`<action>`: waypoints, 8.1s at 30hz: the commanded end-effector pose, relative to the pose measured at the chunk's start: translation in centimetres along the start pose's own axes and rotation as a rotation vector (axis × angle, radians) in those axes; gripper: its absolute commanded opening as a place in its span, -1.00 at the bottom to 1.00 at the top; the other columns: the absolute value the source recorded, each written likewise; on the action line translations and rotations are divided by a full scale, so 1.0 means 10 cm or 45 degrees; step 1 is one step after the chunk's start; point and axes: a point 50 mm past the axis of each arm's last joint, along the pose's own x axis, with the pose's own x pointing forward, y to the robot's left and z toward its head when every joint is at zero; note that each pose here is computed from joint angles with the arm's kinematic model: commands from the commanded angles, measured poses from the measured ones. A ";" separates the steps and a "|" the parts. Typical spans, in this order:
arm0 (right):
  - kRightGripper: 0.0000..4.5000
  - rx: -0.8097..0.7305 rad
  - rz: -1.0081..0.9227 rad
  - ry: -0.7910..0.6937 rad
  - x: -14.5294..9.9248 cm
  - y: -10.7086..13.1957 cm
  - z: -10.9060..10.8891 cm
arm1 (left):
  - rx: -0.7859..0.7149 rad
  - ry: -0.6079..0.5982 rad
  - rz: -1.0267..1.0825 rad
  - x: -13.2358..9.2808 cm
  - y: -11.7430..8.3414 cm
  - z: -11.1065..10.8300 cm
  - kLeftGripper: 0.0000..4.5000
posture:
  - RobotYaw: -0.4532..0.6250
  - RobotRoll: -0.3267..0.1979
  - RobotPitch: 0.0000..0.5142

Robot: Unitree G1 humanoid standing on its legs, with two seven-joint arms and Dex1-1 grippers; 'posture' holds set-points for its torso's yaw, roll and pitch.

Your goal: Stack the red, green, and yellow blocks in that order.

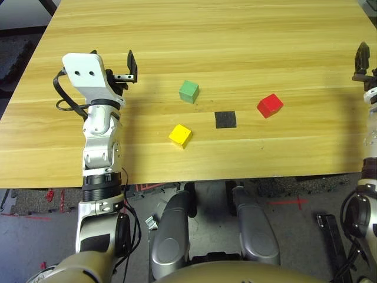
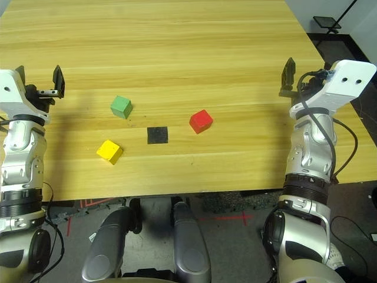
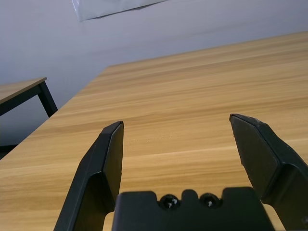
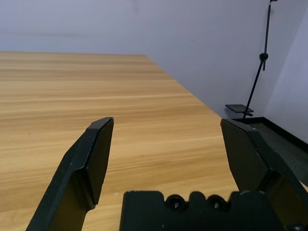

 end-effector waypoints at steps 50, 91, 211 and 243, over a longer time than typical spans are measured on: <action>1.00 -0.099 1.085 0.765 -0.83 1.15 -0.13 | -0.116 -0.049 -1.939 0.00 -0.47 0.15 0.99 | 0.08 0.21 0.15; -0.09 -0.112 1.355 0.606 -0.55 1.29 0.04 | -0.148 -0.036 -1.905 -0.04 -0.56 0.15 1.00 | 0.16 0.28 0.09; 0.98 -0.219 1.639 0.525 -0.27 0.70 0.44 | -0.028 0.448 -0.770 -0.05 -0.72 0.42 1.00 | 0.14 0.50 0.10; 0.98 -0.199 1.640 0.519 -0.28 0.85 0.29 | -0.014 0.718 -0.681 -0.41 -1.08 -0.15 1.00 | 0.16 0.46 0.17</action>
